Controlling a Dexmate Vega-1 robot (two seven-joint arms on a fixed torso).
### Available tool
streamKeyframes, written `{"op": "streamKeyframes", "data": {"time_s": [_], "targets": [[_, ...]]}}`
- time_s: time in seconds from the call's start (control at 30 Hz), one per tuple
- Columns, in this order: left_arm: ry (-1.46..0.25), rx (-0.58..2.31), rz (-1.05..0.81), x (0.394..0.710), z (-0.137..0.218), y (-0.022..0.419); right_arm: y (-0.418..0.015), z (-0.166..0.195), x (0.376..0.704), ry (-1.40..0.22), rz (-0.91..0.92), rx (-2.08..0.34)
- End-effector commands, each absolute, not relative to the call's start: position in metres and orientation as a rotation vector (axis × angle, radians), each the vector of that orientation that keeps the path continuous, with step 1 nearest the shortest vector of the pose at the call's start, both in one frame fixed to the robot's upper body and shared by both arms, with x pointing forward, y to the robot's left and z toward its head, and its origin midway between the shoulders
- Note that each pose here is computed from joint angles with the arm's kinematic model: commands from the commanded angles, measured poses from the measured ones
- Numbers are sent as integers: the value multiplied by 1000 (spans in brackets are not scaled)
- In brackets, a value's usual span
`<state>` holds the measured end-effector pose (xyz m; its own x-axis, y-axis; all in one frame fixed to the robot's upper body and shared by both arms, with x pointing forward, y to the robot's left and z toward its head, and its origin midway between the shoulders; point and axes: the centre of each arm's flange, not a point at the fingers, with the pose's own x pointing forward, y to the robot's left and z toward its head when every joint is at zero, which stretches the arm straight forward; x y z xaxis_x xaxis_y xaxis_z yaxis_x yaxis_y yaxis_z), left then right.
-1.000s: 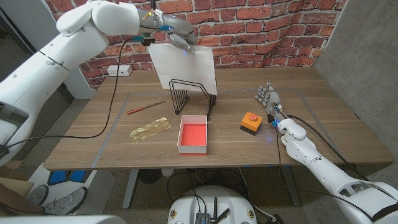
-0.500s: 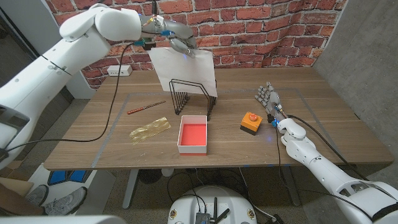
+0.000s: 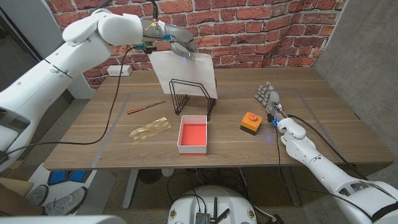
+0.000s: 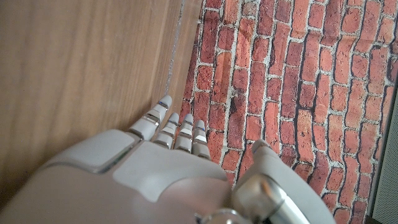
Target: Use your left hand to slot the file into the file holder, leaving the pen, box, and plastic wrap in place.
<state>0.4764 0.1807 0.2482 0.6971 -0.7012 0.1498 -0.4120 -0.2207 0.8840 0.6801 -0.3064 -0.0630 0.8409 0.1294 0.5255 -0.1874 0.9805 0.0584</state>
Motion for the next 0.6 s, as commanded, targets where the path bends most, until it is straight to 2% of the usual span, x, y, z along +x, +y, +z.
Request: {"op": "streamKeyframes", "data": {"time_s": [0.03,0.6], "targets": [[-864,1856,-329,481,241,182,-307,-66,680,-539,167,109],[-855,1835,-340,492,232,184,-309,-65,681,-538,168,107]]}}
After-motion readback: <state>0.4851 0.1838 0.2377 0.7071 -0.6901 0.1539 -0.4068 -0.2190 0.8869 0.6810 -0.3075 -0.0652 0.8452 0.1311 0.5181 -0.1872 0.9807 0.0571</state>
